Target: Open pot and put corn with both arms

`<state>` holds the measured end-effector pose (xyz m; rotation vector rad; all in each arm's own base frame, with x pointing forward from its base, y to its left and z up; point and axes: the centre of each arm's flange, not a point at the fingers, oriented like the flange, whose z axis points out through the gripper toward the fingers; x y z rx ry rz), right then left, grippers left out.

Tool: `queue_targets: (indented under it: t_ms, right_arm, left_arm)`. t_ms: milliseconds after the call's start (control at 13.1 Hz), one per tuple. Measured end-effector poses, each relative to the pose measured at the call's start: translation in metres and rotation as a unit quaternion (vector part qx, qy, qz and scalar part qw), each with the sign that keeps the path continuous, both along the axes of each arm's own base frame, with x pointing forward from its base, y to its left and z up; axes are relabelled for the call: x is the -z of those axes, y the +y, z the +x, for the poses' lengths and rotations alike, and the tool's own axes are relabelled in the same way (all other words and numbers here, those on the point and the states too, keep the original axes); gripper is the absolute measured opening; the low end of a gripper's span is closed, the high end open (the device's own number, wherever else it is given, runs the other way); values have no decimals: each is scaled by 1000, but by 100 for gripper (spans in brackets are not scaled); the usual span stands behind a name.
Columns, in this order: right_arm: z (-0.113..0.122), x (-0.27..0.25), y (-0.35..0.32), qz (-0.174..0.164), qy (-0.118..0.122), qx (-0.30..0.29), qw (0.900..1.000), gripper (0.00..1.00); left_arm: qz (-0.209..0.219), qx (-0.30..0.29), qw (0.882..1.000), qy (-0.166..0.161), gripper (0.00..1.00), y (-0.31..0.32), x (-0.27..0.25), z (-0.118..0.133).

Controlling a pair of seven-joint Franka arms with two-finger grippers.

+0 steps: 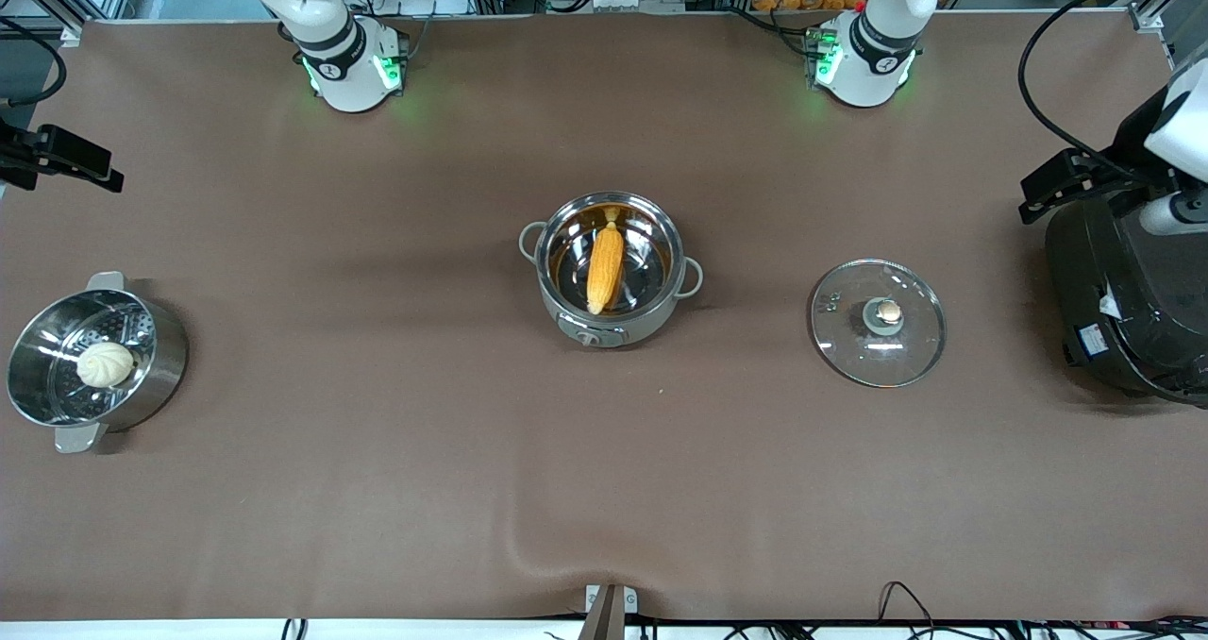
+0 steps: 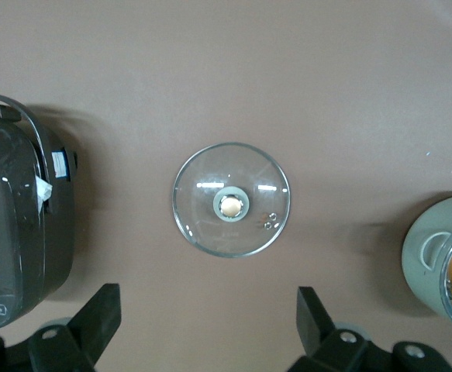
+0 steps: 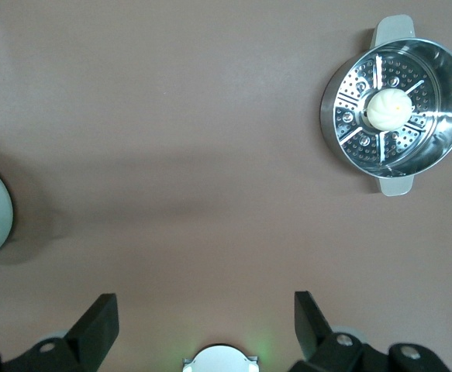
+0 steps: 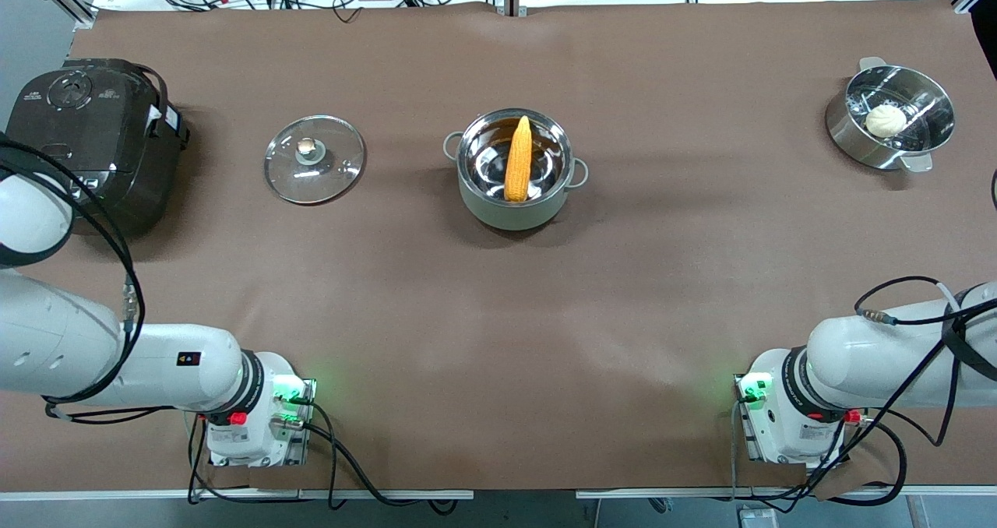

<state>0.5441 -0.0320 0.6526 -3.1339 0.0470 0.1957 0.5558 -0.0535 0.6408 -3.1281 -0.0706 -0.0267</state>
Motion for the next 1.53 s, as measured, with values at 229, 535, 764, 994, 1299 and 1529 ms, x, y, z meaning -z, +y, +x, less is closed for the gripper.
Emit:
queue_targets:
  t_ms: [229, 535, 764, 994, 1299, 1529]
  right_arm:
    - [0, -1, 0, 0, -1, -1, 1000, 100]
    - [4, -3, 0, -1, -17, -1, 1000, 100]
    - [4, -3, 0, -1, -17, -2, 1000, 100]
    - [4, -3, 0, -1, -17, -3, 1000, 100]
    - [4, -3, 0, -1, -18, -3, 1000, 100]
    - [8, -5, 0, -2, -32, -3, 999, 100]
  left_arm:
    - [2, 22, 1000, 11, 100, -2, -1, -6]
    - [2, 56, 998, 9, 100, 3, -4, -8]
    - [2, 58, 998, 7, 100, 2, -7, -9]
    - [2, 60, 998, 7, 100, 0, -7, -10]
    - [2, 60, 998, 9, 100, -1, -7, -10]
    - [2, 61, 998, 9, 100, -1, -7, -11]
